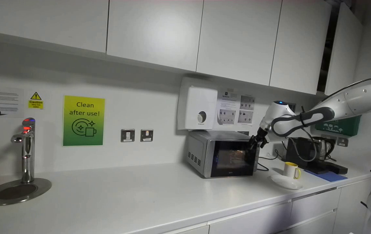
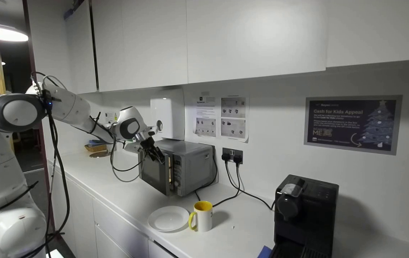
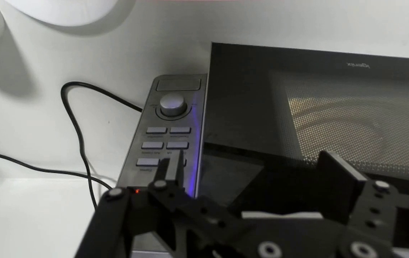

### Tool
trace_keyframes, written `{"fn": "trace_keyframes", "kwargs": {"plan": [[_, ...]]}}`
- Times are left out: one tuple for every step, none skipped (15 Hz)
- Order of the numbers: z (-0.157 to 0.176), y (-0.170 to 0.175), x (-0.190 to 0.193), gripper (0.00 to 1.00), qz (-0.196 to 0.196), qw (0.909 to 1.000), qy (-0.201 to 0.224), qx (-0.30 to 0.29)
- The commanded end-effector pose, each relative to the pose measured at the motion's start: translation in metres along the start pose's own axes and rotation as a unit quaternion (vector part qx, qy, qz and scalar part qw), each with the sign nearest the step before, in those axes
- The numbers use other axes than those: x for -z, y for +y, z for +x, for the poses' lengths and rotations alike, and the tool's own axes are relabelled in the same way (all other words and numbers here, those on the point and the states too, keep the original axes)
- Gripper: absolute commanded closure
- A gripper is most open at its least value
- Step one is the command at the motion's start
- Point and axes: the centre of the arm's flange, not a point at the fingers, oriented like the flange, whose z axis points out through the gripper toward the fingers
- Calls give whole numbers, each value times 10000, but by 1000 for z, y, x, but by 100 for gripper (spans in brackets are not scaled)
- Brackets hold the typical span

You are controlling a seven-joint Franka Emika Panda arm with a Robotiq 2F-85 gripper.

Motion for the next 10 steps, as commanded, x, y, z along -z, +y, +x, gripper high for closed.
{"fn": "trace_keyframes", "kwargs": {"plan": [[-2, 6, -4, 0, 75, 9995, 282, -136], [1, 7, -6, 0, 140, 9994, 294, -142], [3, 7, -8, 0, 189, 9992, 311, -140], [6, 8, -10, 0, 237, 9991, 334, -143], [8, 8, -12, 0, 274, 9989, 350, -149], [11, 7, -15, 0, 311, 9987, 360, -159], [13, 6, -17, 0, 344, 9986, 372, -176], [15, 5, -21, 0, 379, 9985, 364, -183], [18, 3, -23, 0, 397, 9983, 375, -191], [20, 2, -25, 0, 417, 9982, 391, -193]]}}
